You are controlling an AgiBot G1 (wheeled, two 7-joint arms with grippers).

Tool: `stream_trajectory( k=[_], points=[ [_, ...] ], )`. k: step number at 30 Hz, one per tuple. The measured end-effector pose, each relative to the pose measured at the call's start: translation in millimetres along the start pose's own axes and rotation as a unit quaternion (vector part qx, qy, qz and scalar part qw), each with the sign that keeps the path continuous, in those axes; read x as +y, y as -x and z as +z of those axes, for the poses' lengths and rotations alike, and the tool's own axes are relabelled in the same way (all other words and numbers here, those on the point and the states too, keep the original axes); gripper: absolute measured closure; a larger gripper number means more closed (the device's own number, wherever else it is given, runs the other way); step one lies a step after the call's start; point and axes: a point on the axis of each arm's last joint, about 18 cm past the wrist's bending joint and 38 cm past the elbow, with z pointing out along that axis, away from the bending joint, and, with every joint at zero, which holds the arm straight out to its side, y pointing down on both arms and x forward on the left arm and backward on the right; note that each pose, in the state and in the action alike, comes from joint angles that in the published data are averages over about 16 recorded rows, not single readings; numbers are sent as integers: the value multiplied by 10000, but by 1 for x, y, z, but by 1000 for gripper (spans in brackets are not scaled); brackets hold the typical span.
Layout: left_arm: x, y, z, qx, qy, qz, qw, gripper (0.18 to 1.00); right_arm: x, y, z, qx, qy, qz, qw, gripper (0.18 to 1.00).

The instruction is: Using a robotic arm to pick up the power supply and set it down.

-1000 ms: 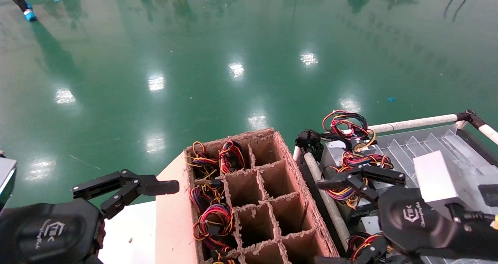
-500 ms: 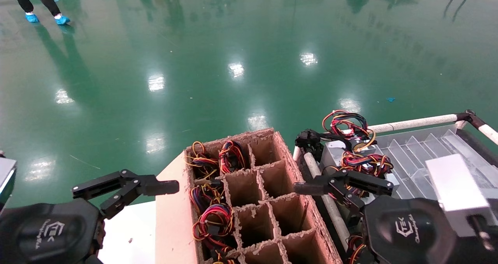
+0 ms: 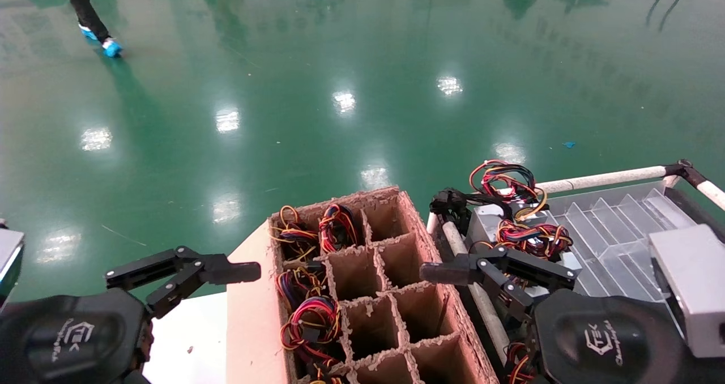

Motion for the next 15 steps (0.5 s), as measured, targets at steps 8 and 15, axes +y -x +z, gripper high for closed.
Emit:
stream_trajectory(
  k=[8,15],
  points=[
    [0,0,0,0,0,0,10000,184,0,0,0,-2,-13,4,10000,178],
    [0,0,0,0,0,0,10000,184,0,1,0,-3,-23,6,10000,178]
  ],
)
